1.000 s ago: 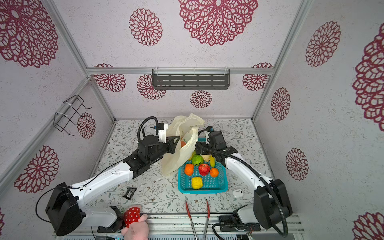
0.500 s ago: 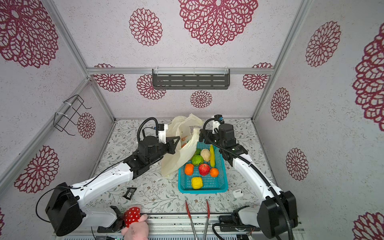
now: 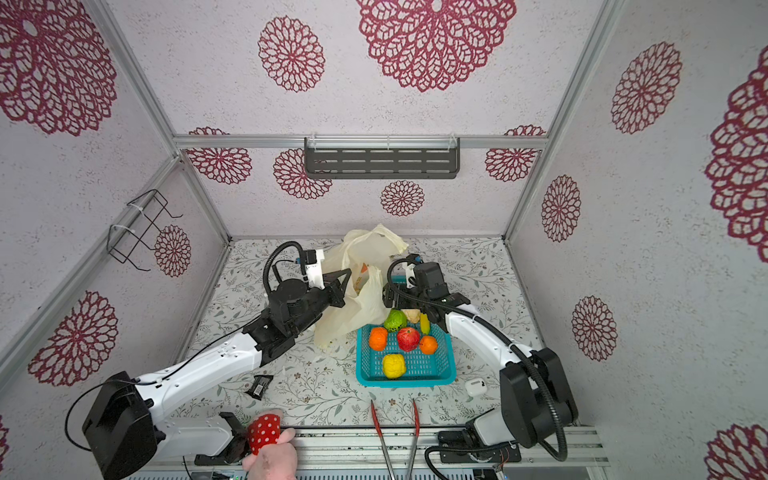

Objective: Place the fruits into the plastic bag

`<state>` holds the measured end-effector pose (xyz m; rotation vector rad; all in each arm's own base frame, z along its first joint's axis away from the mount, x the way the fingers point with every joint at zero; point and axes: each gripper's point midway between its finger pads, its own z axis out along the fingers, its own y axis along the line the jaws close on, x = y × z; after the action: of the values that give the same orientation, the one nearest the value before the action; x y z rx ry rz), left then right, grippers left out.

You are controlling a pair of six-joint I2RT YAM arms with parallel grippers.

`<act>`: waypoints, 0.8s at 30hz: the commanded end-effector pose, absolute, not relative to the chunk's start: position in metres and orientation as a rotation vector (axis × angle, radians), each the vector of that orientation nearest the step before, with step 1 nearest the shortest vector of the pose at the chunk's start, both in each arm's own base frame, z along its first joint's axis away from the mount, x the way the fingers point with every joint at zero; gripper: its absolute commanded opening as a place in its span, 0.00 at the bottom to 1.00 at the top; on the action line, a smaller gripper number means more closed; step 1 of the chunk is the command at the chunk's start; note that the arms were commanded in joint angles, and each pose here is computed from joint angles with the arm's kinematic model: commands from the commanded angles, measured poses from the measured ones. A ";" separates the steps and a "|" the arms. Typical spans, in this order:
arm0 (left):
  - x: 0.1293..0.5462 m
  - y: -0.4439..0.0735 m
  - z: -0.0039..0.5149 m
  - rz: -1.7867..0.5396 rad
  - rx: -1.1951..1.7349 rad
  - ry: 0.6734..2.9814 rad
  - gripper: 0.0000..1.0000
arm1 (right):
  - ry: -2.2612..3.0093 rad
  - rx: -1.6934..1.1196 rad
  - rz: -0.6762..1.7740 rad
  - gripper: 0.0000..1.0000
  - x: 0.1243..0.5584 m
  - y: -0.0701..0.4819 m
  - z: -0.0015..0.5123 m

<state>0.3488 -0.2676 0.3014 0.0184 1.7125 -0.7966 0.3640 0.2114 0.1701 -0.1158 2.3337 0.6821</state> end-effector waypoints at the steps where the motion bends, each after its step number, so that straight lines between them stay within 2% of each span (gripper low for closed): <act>1: 0.351 -0.244 0.323 -0.755 -0.074 1.622 0.00 | 2.329 0.038 0.582 0.93 0.375 0.179 0.173; 8: 0.351 -0.236 0.314 -0.691 -0.070 1.668 0.00 | 2.213 0.109 0.633 0.94 0.384 0.153 0.209; 14: 0.354 -0.238 0.307 -0.688 -0.065 1.702 0.00 | 2.154 0.113 0.582 0.95 0.368 0.134 0.233; 18: 0.357 -0.240 0.306 -0.716 -0.069 1.698 0.00 | 2.244 0.035 0.591 0.93 0.344 0.140 0.213; 24: 0.360 -0.249 0.305 -0.727 -0.039 1.716 0.00 | 2.505 -0.187 0.476 0.92 0.297 0.162 0.143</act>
<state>0.3550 -0.2458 0.2956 -0.0401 1.7262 -0.7107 0.3241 0.1609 0.1810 -0.0700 2.3463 0.5657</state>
